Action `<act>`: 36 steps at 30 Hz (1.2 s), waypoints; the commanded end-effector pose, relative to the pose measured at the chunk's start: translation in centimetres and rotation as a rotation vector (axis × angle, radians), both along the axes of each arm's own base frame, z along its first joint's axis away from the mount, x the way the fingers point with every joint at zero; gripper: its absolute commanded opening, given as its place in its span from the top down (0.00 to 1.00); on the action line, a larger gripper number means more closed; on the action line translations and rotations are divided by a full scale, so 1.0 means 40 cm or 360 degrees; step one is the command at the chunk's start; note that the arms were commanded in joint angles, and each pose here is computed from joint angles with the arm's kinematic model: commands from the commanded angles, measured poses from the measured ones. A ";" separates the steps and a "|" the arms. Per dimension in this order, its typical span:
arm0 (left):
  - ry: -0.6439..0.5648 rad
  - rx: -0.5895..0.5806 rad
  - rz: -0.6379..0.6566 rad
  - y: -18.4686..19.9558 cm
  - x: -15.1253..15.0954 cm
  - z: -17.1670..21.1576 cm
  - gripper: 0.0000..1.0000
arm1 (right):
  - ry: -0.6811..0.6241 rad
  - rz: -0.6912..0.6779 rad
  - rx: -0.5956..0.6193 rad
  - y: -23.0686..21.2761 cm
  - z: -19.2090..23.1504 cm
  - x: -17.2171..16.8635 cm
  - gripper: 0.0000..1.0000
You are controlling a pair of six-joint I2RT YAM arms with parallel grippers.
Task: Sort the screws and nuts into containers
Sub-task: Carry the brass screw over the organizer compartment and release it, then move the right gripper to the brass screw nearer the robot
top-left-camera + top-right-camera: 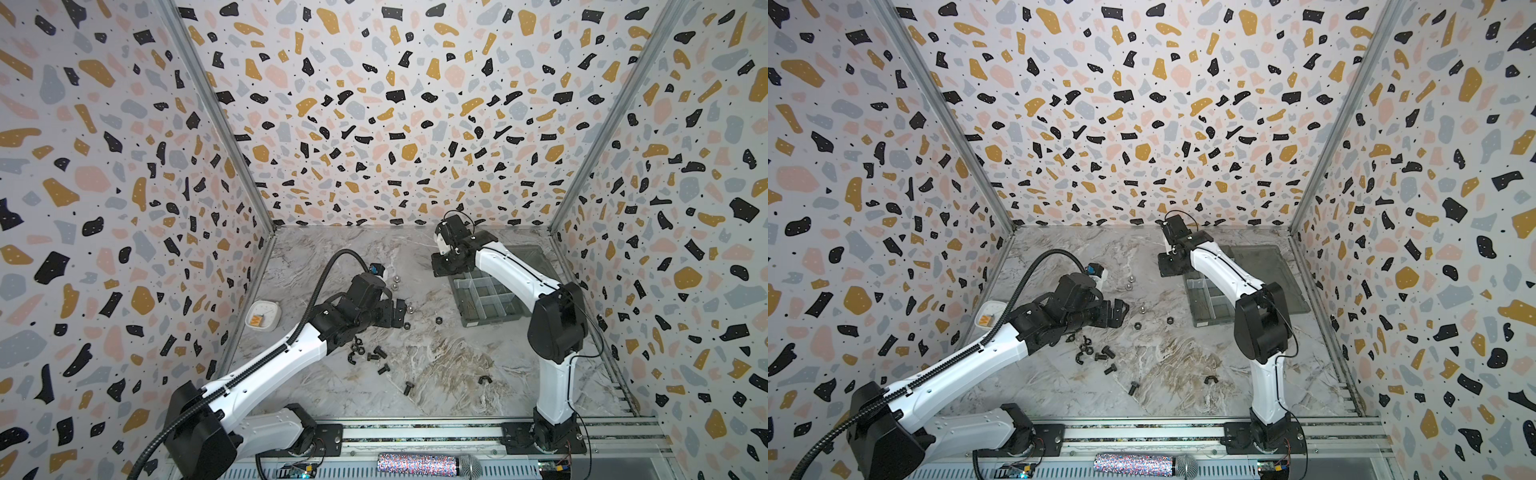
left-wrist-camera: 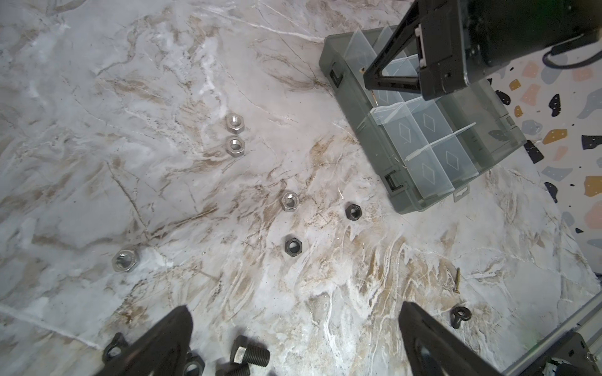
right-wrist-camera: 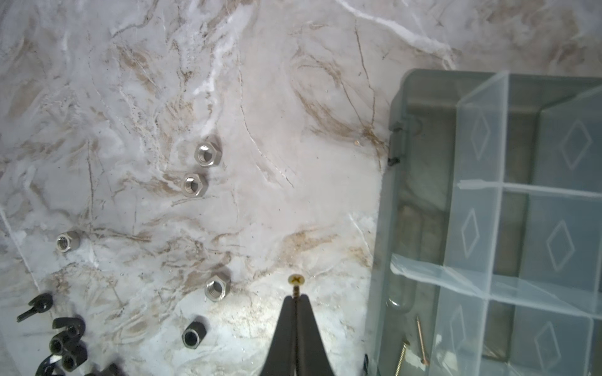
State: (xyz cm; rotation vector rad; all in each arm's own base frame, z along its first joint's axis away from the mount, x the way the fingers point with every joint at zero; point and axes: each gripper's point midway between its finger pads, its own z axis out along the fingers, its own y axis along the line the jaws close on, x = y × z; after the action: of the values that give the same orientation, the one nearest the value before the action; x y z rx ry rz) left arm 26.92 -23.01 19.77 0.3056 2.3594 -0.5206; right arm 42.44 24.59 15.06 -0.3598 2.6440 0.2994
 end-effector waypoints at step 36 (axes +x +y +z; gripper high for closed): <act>-0.0045 -0.0007 -0.0272 -0.210 -0.110 0.006 0.00 | 0.0076 -0.0220 -0.0013 -0.256 -0.059 -0.168 0.77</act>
State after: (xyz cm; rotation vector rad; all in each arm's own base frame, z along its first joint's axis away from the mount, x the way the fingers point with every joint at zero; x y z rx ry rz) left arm 22.18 -30.95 18.65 0.5077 2.3608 -0.5855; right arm 36.27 14.65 9.52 -0.1796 2.7478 0.2442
